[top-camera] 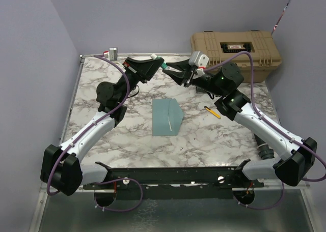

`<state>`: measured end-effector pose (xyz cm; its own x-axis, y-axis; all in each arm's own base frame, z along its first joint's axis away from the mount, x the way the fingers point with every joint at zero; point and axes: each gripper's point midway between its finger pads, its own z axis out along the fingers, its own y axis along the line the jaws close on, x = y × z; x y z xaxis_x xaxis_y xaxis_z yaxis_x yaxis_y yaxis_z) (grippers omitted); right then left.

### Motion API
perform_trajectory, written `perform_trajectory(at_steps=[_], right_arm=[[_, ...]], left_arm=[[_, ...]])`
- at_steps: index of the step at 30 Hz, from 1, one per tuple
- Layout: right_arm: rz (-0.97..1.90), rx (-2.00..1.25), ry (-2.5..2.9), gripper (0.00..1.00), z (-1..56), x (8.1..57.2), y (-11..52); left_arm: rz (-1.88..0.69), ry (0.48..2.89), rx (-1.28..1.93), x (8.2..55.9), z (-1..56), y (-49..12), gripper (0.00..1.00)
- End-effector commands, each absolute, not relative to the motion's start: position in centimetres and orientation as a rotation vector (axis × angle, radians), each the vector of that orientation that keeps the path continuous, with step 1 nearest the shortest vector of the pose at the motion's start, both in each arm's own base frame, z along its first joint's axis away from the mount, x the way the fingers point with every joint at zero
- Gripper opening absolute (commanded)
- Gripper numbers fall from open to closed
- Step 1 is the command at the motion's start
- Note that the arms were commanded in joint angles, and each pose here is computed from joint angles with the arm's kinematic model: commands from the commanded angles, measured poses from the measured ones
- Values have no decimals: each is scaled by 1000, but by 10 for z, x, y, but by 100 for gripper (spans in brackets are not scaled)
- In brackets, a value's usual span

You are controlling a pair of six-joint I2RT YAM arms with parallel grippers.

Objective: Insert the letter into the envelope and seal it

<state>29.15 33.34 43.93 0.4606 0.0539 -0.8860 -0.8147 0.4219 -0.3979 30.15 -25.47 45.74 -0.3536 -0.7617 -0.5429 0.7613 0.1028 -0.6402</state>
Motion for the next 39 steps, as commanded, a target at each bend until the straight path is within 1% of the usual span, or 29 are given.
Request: perform_trajectory(at_steps=[1, 2, 5, 7, 9, 15, 18, 21, 22, 25, 28, 31, 34, 36, 39], right_arm=[[615, -900, 960, 29, 442, 307, 330], [615, -901, 966, 31, 441, 307, 330], [619, -893, 981, 44, 438, 308, 329], [625, -883, 990, 47, 436, 308, 328], [629, -878, 998, 47, 435, 308, 328], [630, -886, 1014, 38, 428, 308, 328], [640, -876, 1019, 25, 430, 307, 328], [680, -872, 1033, 4, 433, 305, 331], [710, -861, 1042, 1, 435, 303, 332], [879, -802, 1074, 1, 445, 289, 336], [1156, -715, 1113, 1, 460, 268, 340], [1430, -488, 1168, 1, 470, 267, 333], [1678, -336, 1107, 1, 482, 265, 321], [1749, -320, 1069, 1, 487, 261, 319], [1666, -415, 1080, 1, 492, 261, 324]], left_arm=[[-1571, 1075, 12, 295, 471, -250, 0], [-1571, 1072, 13, 294, 472, -249, 0], [-1569, 1068, 14, 294, 473, -249, 0], [-1566, 1067, 13, 294, 473, -248, 0], [-1565, 1066, 11, 294, 473, -248, 0], [-1565, 1068, 9, 294, 472, -248, 0], [-1564, 1069, 11, 294, 472, -248, 0], [-1561, 1070, 17, 294, 471, -249, 0], [-1559, 1069, 22, 293, 471, -249, 0], [-1547, 1061, 41, 291, 472, -249, 0], [-1536, 1046, 65, 289, 472, -249, 0], [-1535, 1034, 82, 286, 472, -249, 0], [-1538, 1029, 90, 285, 471, -249, 0], [-1537, 1030, 89, 285, 471, -249, 0], [-1547, 1030, 75, 285, 471, -248, 0]])
